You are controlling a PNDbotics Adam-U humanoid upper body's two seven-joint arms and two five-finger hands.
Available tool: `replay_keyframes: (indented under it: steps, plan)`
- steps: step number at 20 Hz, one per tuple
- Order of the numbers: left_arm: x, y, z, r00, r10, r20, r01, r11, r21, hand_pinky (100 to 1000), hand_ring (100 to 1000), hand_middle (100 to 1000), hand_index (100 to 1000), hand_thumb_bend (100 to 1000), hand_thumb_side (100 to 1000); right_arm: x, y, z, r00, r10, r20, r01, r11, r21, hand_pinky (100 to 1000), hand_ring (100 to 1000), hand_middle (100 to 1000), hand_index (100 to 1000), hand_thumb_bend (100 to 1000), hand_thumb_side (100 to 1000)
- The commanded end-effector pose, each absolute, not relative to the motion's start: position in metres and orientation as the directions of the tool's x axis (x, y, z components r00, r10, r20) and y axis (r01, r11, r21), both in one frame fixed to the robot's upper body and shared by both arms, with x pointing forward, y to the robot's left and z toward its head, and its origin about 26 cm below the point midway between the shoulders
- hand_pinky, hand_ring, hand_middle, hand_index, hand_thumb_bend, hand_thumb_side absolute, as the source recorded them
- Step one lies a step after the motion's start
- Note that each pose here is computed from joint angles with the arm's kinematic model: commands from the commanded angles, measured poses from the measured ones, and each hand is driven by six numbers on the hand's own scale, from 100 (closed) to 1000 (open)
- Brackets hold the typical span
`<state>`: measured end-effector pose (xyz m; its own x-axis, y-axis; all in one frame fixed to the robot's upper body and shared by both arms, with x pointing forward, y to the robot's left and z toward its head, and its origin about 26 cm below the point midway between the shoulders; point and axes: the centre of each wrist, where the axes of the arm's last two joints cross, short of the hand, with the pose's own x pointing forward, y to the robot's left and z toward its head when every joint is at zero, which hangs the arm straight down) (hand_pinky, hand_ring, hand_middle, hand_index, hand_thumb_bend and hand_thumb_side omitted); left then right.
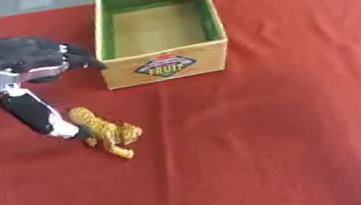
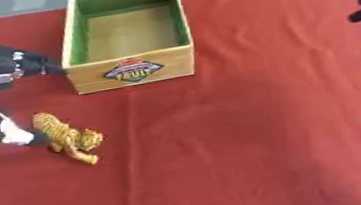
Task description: Pick up objects on the table and place them in the box.
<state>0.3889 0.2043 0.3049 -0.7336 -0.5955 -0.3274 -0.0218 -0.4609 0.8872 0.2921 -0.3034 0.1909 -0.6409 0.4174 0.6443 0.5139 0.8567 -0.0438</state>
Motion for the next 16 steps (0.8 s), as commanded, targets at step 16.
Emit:
replay_keyframes:
  steps: [16]
  plan:
    - [0.403, 0.214, 0.287, -0.751, -0.514, -0.415, 0.027, -0.652, 0.758, 837, 859, 850, 962, 463, 543, 0.290, -0.301, 0.197, -0.661, 0.407, 0.630, 0.503, 0.864, -0.030, 815, 498, 512, 721, 100, 697]
